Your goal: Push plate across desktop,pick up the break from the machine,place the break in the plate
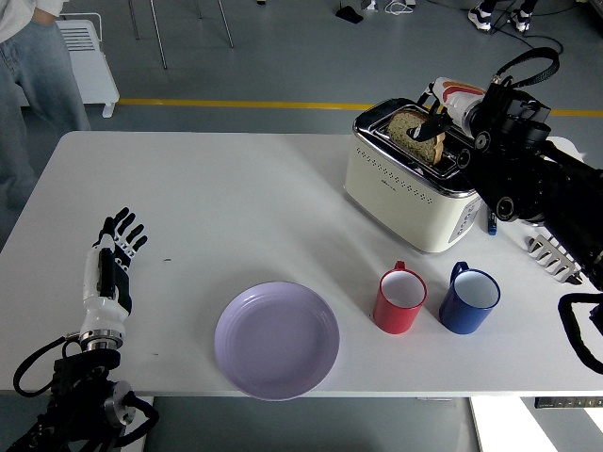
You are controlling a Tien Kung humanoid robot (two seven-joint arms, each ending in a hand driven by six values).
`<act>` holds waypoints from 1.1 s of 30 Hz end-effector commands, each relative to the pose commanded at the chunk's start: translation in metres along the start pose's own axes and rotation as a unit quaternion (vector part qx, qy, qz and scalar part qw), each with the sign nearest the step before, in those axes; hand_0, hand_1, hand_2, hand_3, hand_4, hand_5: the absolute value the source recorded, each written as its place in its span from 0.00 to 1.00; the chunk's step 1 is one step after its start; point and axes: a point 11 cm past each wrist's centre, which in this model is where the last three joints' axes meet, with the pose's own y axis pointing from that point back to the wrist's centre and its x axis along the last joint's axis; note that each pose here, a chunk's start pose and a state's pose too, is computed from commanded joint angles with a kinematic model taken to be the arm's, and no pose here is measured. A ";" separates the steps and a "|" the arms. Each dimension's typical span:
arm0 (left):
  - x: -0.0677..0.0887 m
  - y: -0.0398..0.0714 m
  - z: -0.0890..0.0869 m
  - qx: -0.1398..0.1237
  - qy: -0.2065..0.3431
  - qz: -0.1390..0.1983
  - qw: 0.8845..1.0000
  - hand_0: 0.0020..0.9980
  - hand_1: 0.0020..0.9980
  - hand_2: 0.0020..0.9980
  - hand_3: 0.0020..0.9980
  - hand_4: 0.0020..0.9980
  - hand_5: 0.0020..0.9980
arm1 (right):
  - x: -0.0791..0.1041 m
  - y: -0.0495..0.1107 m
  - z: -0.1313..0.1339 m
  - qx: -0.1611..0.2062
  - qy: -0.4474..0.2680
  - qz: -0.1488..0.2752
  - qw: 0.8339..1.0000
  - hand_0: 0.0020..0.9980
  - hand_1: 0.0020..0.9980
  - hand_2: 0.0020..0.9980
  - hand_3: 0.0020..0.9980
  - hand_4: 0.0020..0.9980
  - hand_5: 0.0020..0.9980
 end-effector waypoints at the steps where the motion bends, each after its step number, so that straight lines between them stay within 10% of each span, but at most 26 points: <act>1: 0.000 0.000 0.000 0.000 0.000 0.000 1.000 0.76 0.82 0.88 0.82 0.59 1.00 | 0.000 0.000 0.000 0.000 0.000 0.000 1.000 0.72 0.65 0.61 0.74 0.79 0.36; 20: 0.000 -0.002 0.001 -0.002 -0.002 0.001 1.000 0.76 0.82 0.88 0.82 0.59 1.00 | -0.005 -0.001 0.002 -0.002 -0.035 -0.013 0.999 0.52 0.56 0.53 0.67 0.76 0.34; 21: 0.000 -0.003 0.001 -0.002 -0.002 0.001 1.000 0.76 0.82 0.88 0.82 0.58 1.00 | -0.006 -0.001 0.002 -0.003 -0.037 -0.013 0.999 0.49 0.52 0.52 0.65 0.58 0.16; 33: -0.001 -0.005 0.002 -0.003 -0.003 0.000 1.000 0.76 0.82 0.88 0.82 0.58 1.00 | -0.010 -0.001 0.003 -0.001 -0.058 -0.018 0.998 0.48 0.50 0.51 0.59 0.45 0.07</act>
